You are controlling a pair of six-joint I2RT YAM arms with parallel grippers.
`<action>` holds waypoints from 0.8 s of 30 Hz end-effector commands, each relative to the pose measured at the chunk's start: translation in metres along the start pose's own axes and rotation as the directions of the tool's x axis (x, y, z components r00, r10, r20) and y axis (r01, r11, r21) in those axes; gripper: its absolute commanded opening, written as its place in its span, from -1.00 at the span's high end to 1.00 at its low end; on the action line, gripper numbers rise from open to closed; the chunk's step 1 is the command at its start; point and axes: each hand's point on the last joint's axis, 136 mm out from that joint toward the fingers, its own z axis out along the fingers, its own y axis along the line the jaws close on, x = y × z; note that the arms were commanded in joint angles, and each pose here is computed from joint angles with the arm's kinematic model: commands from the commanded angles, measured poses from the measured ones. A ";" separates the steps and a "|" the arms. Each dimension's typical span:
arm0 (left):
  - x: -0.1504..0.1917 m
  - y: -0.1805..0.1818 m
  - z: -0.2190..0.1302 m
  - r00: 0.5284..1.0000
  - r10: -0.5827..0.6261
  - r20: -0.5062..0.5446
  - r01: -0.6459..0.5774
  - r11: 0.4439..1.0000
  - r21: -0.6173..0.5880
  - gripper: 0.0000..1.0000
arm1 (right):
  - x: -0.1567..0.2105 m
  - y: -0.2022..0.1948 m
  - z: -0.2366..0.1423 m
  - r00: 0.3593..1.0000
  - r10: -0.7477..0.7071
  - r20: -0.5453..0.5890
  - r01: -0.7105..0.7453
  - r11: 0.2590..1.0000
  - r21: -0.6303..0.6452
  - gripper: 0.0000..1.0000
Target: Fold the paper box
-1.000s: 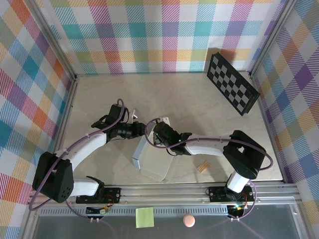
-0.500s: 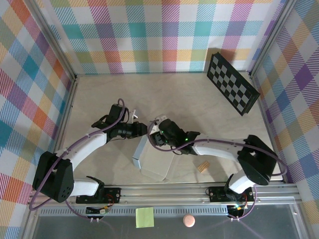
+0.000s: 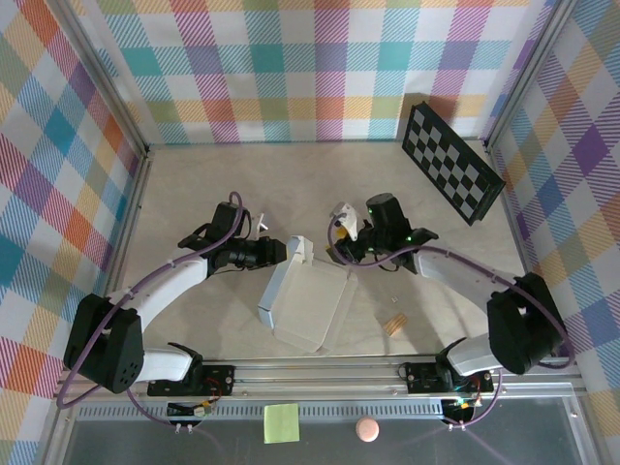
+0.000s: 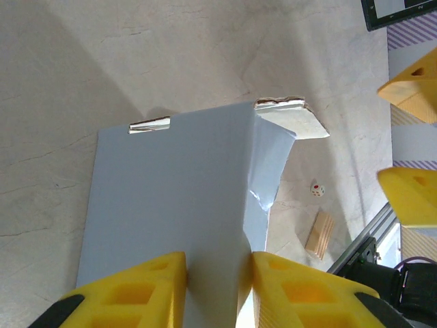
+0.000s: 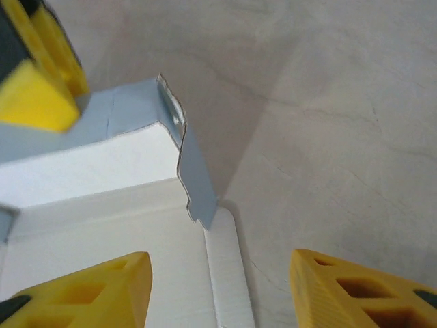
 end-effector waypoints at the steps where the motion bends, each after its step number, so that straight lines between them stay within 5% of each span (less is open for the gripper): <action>1: 0.023 0.032 0.010 0.995 -0.055 -0.080 0.045 0.991 -0.125 0.41 | 0.012 0.005 0.012 0.964 -0.257 -0.064 0.249 0.962 -0.111 -0.06; 16: 0.028 0.029 0.009 0.995 -0.045 -0.090 0.036 0.995 -0.097 0.41 | -0.009 0.003 0.060 0.962 -0.250 0.113 0.274 0.859 -0.432 0.09; 24: 0.027 0.023 0.010 0.995 -0.027 -0.095 0.021 0.998 -0.065 0.41 | -0.007 0.026 0.071 0.961 -0.239 0.141 0.278 0.824 -0.493 0.13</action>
